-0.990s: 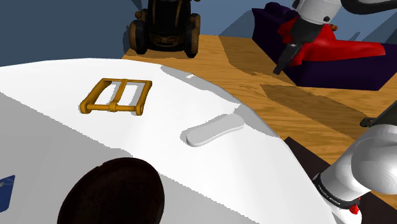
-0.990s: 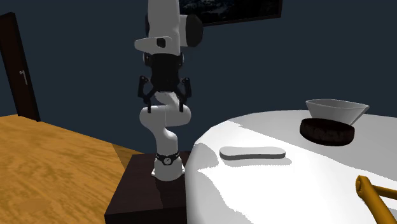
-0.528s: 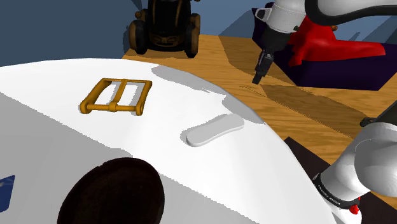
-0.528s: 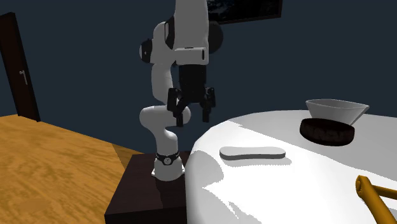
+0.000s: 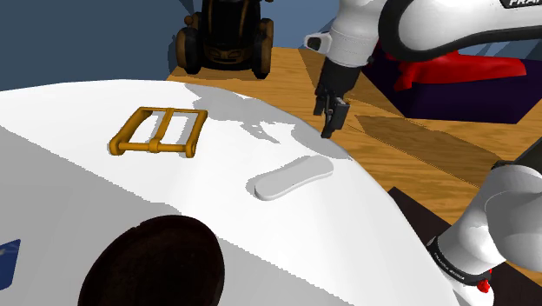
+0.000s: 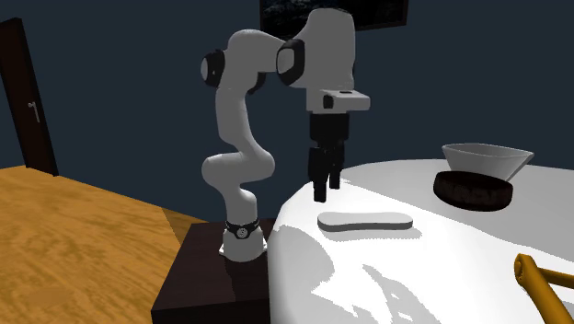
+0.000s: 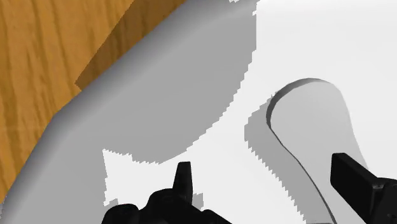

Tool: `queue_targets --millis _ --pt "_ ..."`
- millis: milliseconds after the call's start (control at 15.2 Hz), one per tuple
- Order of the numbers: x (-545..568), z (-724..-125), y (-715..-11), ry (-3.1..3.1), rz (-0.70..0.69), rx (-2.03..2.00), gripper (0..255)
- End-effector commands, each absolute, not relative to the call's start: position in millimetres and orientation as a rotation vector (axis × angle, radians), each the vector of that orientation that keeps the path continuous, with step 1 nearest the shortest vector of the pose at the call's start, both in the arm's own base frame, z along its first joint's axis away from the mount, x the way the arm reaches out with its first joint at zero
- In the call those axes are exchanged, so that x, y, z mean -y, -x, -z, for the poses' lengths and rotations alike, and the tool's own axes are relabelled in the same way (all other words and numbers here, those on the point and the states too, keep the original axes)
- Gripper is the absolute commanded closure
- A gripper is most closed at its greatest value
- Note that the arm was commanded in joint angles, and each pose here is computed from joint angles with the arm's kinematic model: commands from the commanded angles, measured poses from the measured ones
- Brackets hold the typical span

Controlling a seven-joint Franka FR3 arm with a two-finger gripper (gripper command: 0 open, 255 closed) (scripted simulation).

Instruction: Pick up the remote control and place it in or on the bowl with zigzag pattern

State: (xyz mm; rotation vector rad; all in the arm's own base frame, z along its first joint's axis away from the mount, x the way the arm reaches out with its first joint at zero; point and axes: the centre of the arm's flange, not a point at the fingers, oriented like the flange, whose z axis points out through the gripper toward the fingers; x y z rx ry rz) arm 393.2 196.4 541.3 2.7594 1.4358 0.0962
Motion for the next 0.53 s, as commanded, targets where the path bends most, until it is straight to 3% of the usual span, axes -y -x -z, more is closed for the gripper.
queue_targets --millis 0,462 --pt "-221 -530 -391 -2.683 -0.077 -1.579 0" --pt "-301 -496 -361 -2.369 -0.009 -2.029 0"
